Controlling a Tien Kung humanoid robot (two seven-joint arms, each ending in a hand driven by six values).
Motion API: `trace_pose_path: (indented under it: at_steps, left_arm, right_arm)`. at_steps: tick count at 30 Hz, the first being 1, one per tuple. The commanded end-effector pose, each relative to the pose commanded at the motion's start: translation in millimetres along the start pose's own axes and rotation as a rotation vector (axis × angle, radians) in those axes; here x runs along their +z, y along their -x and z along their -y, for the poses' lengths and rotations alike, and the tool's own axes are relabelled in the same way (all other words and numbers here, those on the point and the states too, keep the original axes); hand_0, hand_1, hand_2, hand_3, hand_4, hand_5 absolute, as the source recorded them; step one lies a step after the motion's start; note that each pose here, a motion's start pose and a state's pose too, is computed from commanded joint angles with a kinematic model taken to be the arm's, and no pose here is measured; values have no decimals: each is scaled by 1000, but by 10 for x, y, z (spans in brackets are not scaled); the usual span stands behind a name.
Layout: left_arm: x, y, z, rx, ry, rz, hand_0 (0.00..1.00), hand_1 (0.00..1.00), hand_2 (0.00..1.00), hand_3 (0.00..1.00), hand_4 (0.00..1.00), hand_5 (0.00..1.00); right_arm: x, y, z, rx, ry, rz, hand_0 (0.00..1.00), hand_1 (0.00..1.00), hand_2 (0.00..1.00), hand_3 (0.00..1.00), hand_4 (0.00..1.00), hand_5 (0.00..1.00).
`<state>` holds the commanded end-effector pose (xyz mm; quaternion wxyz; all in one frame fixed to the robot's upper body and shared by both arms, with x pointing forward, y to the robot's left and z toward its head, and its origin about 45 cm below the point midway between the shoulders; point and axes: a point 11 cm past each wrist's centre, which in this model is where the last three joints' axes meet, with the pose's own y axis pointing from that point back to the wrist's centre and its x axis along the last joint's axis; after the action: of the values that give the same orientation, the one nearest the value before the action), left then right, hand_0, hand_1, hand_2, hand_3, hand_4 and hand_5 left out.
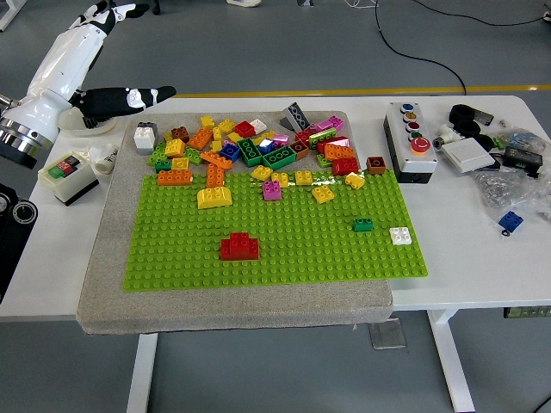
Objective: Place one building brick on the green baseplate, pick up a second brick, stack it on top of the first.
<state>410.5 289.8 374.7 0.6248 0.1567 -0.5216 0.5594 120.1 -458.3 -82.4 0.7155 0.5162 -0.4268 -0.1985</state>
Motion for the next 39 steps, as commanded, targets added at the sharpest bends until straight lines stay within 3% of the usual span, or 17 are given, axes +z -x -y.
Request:
trace_pose_path:
  at_steps: [39]
  left_arm:
    - [11,-79,45,22,5,5,998,882,875,907,998,520]
  right_arm:
    - [54,34,7,6,-4,-36,743,654,725,607,812,335]
